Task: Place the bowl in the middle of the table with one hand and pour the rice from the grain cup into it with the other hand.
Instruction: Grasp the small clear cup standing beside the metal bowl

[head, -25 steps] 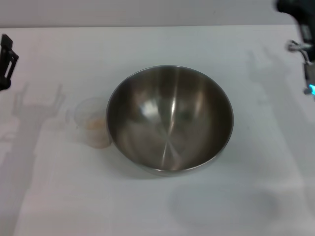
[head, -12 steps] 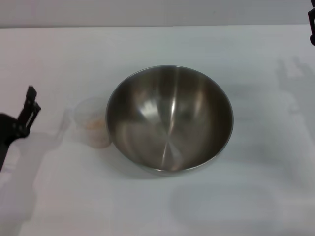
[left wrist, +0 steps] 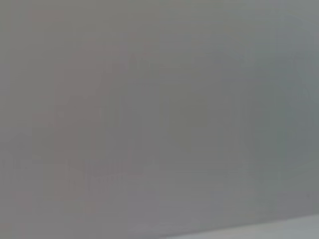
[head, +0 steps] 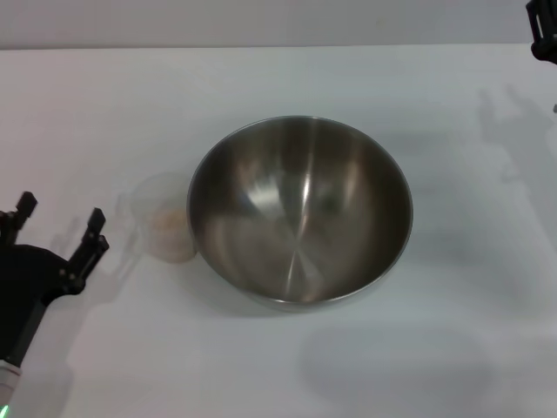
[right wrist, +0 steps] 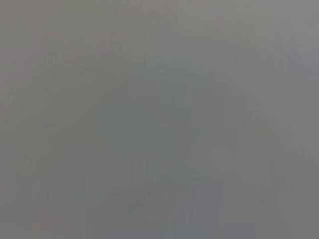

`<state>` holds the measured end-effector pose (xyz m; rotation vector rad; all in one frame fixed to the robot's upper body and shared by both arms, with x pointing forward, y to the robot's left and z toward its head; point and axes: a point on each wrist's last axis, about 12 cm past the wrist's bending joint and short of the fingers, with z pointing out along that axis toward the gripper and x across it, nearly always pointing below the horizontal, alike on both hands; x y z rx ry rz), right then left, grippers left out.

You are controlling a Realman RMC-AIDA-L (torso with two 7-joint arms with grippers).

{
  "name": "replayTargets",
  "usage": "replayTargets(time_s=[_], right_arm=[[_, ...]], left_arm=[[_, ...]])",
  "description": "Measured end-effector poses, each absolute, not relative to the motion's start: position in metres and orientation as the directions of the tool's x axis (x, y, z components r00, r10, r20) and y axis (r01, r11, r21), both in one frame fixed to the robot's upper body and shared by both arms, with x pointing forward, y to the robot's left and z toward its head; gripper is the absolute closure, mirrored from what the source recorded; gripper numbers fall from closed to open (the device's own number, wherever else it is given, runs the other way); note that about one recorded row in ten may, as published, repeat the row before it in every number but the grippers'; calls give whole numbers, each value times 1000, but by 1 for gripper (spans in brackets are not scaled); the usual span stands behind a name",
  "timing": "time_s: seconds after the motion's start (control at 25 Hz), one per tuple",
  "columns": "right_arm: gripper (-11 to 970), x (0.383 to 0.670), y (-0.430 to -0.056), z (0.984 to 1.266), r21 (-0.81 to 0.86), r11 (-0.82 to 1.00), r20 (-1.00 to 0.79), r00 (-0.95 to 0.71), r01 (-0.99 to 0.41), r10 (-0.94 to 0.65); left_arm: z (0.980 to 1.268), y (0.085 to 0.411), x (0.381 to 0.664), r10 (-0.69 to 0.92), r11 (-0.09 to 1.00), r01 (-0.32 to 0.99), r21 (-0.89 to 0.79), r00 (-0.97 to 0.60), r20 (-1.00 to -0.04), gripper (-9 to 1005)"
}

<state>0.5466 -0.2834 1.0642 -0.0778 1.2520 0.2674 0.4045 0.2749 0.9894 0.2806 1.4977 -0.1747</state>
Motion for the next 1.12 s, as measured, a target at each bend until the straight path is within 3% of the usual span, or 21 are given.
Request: replayTargets(time_s=[0.36, 1.12], right_arm=[[545, 553, -282, 1067, 74, 966, -947, 285, -249, 146], [545, 547, -284, 1061, 75, 968, -955, 262, -239, 138]], left_arm=[[979, 269, 419, 89, 951, 300, 76, -30, -996, 172], [980, 268, 435, 114, 944, 315, 94, -45, -993, 191]])
